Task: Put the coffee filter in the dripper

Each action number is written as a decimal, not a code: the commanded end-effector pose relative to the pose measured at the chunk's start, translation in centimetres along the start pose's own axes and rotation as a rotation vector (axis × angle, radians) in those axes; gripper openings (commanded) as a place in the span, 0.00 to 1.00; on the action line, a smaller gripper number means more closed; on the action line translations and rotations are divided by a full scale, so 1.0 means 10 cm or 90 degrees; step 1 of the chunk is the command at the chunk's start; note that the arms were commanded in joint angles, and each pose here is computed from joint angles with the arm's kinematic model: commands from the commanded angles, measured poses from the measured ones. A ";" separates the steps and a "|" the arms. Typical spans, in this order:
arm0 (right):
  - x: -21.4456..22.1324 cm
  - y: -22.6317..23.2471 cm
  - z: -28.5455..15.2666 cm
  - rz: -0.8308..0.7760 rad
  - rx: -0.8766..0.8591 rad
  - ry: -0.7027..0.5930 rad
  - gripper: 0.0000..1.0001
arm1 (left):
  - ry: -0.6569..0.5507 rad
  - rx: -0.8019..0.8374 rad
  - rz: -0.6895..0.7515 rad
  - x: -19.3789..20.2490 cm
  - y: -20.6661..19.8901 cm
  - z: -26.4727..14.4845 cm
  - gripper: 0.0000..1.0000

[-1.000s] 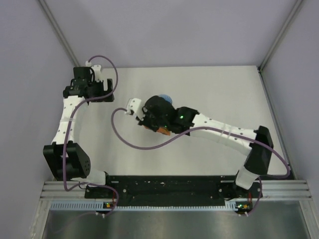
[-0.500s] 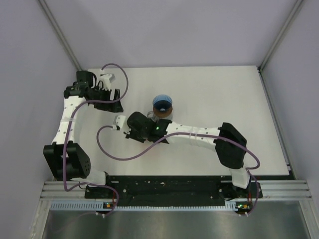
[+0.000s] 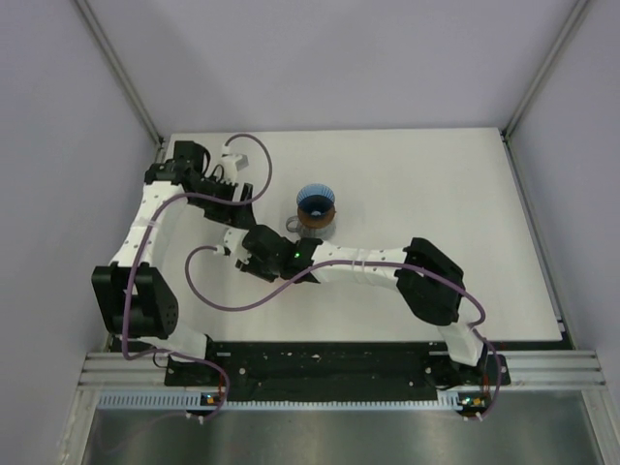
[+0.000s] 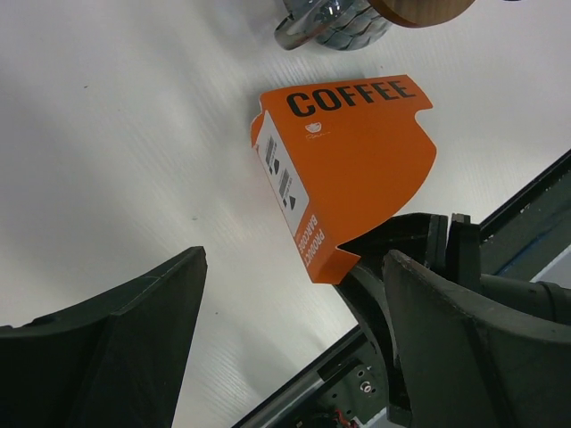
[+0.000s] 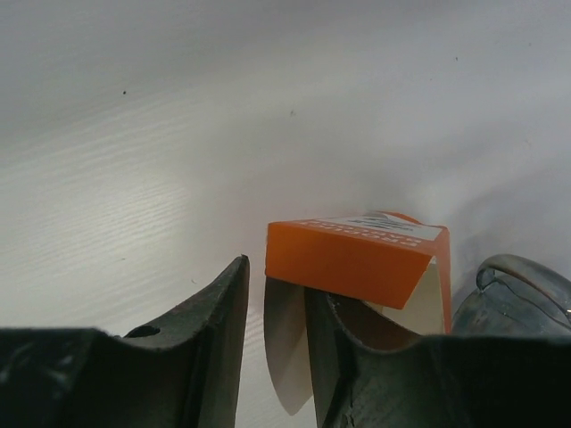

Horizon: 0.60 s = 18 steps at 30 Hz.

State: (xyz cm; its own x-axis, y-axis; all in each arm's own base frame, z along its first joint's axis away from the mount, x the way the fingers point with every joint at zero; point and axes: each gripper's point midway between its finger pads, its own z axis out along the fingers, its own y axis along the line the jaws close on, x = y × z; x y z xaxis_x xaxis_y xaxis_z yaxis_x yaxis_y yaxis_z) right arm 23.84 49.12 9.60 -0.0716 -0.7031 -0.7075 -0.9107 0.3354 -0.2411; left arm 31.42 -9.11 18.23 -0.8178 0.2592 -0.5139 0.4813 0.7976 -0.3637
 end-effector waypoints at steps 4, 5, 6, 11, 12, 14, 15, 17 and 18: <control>-0.37 -0.03 -0.11 0.020 0.003 -0.068 0.32 | 0.023 0.043 0.027 0.05 -0.20 0.05 0.86; -0.37 -0.03 -0.12 0.019 0.002 -0.070 0.31 | 0.027 0.050 0.029 0.07 -0.23 0.05 0.86; -0.37 -0.03 -0.12 0.018 0.003 -0.071 0.28 | 0.029 0.056 0.031 0.08 -0.26 0.04 0.86; -0.34 -0.07 -0.10 0.010 0.015 -0.066 0.00 | 0.041 0.079 0.040 0.13 -0.35 -0.02 0.87; -0.34 -0.07 -0.10 0.009 0.018 -0.067 0.00 | 0.043 0.077 0.042 0.15 -0.35 -0.03 0.87; -0.35 -0.10 -0.11 0.006 0.027 -0.067 0.00 | 0.051 0.063 0.048 0.17 -0.32 -0.04 0.87; -0.34 -0.12 -0.11 0.005 0.032 -0.066 0.00 | 0.052 0.053 0.051 0.18 -0.29 -0.05 0.87; -0.37 -0.15 -0.14 0.005 0.038 -0.070 0.00 | 0.062 0.024 0.054 0.18 -0.21 -0.08 0.87; -0.39 -0.16 -0.16 0.007 0.039 -0.074 0.00 | 0.072 0.009 0.045 0.19 -0.17 -0.10 0.87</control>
State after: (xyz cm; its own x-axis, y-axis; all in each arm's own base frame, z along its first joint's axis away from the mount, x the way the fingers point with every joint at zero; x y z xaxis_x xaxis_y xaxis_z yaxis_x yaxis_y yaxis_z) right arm 23.45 49.41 9.70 -0.0428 -0.7081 -0.7049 -0.9144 0.3120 -0.2579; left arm 29.32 -10.75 18.17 -0.8136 0.3284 -0.4798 0.5352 0.7454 -0.3975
